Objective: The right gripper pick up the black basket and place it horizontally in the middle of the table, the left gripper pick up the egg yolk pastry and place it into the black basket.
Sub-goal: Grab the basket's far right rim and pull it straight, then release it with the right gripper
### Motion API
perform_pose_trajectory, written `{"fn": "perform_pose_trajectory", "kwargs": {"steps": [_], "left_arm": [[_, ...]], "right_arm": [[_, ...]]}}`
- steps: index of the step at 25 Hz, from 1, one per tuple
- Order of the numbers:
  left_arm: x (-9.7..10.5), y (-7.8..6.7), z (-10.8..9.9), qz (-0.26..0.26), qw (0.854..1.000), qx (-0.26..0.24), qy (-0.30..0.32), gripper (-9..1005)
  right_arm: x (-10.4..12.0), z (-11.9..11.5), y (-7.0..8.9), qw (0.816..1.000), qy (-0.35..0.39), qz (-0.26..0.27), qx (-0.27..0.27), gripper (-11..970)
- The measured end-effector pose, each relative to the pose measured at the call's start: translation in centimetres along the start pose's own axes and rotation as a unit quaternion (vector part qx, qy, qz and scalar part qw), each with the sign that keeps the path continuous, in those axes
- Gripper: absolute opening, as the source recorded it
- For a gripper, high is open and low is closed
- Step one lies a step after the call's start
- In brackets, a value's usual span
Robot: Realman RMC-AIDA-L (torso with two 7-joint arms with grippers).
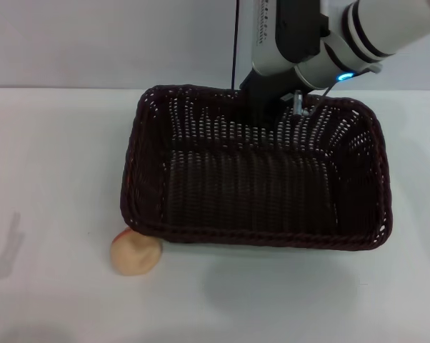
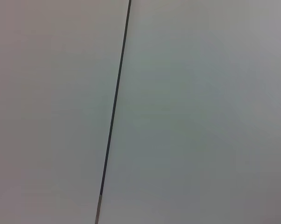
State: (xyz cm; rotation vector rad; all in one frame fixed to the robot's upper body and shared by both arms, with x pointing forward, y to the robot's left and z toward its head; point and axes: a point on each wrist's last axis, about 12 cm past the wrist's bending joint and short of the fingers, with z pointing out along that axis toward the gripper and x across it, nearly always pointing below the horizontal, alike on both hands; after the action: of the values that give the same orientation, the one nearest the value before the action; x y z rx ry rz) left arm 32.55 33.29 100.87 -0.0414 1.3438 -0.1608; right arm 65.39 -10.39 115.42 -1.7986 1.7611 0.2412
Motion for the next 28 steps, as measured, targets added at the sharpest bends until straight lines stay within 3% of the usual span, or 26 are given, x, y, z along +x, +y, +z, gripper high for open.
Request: {"fn": "perform_pose_trajectory", "kwargs": {"steps": [7,10,15,28], "left_arm": [[0.0,0.0,0.0,-0.002,1.0,0.001,0.001,770],[0.0,0.0,0.0,-0.002,1.0,0.002,0.0,770],[0.0,-0.1,0.1,-0.003,1.0,0.006,0.001,769],[0.0,-0.1,0.1,-0.002,1.0,0.01,0.0,766]], "right_arm": [[0.4,0.3,0.5,1.0,0.007,-0.001,-0.001,195],[0.3,0.1,0.4,1.0,0.004,-0.007,0.006,421],[0.0,-0.4,0.4,1.0,-0.002,-0.013,0.015,578],[-0.5,-1.4,1.0,1.0,-0.011,-0.012,0.009,578]]}}
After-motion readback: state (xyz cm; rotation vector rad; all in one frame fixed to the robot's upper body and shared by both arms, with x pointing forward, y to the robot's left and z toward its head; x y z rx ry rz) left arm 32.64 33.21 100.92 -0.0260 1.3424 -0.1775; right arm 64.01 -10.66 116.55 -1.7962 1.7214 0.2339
